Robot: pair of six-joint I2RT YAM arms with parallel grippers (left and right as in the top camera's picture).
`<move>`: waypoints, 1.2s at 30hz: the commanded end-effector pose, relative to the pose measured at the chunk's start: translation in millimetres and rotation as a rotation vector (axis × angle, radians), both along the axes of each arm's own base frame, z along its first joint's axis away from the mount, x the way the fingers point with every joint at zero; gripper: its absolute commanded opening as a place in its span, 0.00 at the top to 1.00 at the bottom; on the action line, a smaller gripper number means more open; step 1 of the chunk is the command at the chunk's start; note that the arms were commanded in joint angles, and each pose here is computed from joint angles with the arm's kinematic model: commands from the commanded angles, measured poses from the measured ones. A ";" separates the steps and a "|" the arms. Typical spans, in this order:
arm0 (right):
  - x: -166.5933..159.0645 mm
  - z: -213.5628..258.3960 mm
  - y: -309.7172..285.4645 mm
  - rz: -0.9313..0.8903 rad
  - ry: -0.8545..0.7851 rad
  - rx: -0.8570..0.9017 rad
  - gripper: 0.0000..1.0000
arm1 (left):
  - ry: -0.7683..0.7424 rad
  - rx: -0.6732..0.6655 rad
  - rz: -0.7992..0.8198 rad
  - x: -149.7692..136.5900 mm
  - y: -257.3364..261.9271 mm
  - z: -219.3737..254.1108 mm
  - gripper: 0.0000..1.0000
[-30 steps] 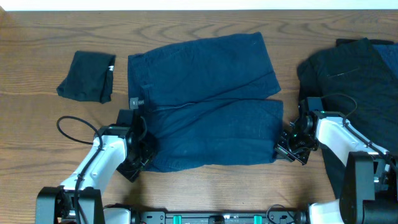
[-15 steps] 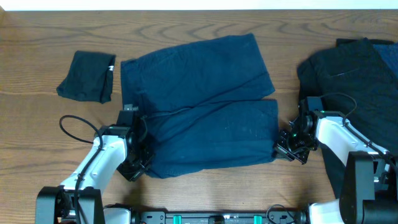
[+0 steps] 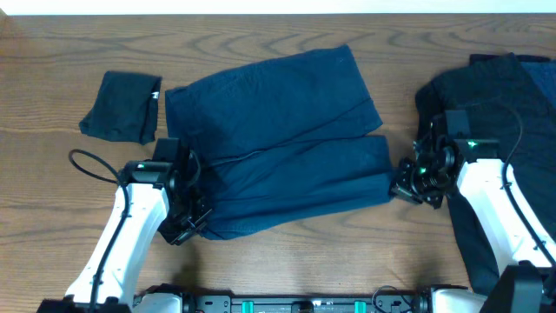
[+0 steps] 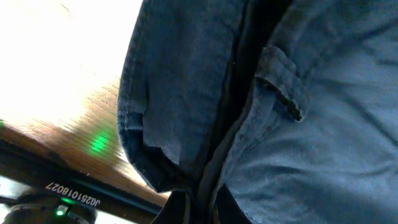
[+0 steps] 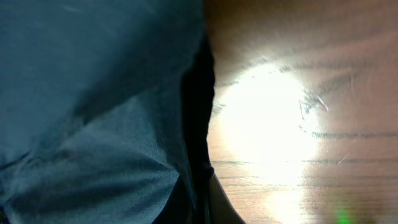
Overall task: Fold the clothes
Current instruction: 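Lift the bottom edge and fold it up toward the top edge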
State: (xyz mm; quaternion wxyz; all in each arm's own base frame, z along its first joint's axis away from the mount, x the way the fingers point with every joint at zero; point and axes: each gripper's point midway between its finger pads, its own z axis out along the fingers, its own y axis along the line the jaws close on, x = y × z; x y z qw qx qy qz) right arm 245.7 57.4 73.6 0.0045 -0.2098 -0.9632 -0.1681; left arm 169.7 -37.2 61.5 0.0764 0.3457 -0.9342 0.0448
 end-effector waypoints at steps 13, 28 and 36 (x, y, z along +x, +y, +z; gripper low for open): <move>86.5 83.7 20.2 0.121 -0.402 -0.081 0.99 | -0.264 0.060 -0.061 48.3 11.5 73.6 0.94; 149.1 129.0 30.2 0.114 -0.728 -0.059 0.99 | -0.554 0.051 -0.049 115.5 7.4 100.3 0.94; 170.7 123.3 42.3 0.138 -0.780 -0.057 0.99 | -0.664 0.149 -0.022 140.6 23.4 112.3 0.94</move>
